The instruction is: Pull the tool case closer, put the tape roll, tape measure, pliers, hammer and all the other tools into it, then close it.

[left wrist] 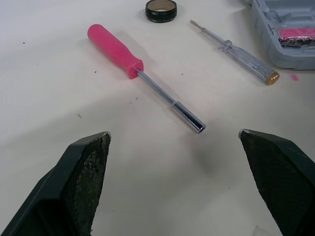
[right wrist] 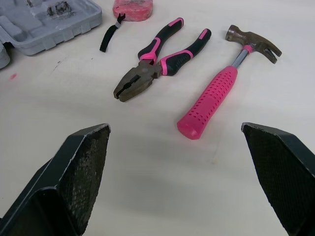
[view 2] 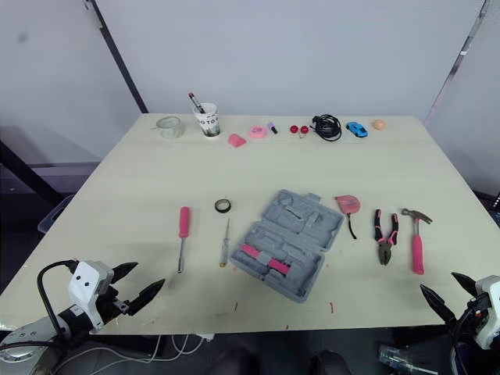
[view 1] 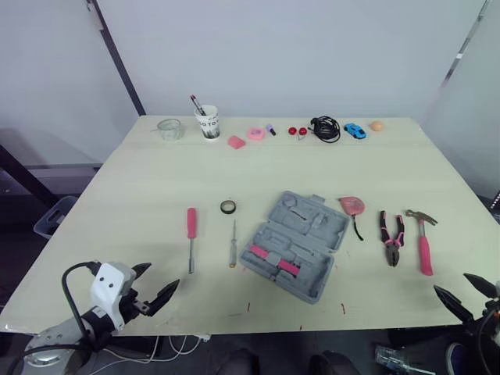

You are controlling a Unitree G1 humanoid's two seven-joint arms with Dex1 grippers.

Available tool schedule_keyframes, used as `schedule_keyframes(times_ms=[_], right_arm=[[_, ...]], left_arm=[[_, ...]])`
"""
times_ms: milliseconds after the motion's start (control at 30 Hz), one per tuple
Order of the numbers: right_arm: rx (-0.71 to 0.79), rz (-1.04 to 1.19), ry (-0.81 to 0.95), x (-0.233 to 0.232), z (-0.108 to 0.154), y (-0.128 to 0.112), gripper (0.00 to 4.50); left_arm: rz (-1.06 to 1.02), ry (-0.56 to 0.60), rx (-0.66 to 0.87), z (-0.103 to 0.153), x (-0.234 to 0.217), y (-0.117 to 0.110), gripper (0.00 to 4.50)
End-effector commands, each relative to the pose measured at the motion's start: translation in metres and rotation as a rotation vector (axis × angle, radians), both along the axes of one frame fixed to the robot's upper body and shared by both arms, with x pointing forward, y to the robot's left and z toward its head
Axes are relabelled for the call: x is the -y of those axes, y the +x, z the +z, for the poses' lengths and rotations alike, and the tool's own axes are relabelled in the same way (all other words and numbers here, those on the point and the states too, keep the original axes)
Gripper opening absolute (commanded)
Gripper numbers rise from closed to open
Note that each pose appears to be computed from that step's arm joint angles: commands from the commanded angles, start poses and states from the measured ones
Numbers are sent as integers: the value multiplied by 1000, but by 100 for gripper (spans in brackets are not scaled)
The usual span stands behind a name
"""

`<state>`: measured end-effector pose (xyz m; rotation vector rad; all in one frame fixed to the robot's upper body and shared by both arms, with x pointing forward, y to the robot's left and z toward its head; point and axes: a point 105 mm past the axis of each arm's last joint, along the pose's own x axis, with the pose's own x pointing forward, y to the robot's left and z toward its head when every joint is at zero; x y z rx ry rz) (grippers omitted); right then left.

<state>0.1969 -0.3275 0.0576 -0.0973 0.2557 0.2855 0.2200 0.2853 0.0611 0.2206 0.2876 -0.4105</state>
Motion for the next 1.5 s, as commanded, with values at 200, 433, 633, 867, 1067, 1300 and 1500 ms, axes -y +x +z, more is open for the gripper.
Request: schedule_keyframes(times_ms=[200,433,633,867,1067,1300,1500], right_arm=[[23,1,-41,5,3,-7,450],[34,8,-37,4,2,-7,450],[84,55,-8,-12,10,4,450],[111,145,47,-44,19,23,450],[105,249,39,-72,26,36,450],[79,309,42,-96,32,57,450],[35,337,-7,-112,27,74,450]], left_arm=[[-12,16,24,0,-8,1,444],[-31,18,31,2,-12,4,444],[-77,23,40,9,-15,17,444],[-202,5,39,23,-2,46,444],[-336,15,33,29,14,74,444],[-484,28,45,39,44,111,444],[-594,77,-4,35,74,135,444]])
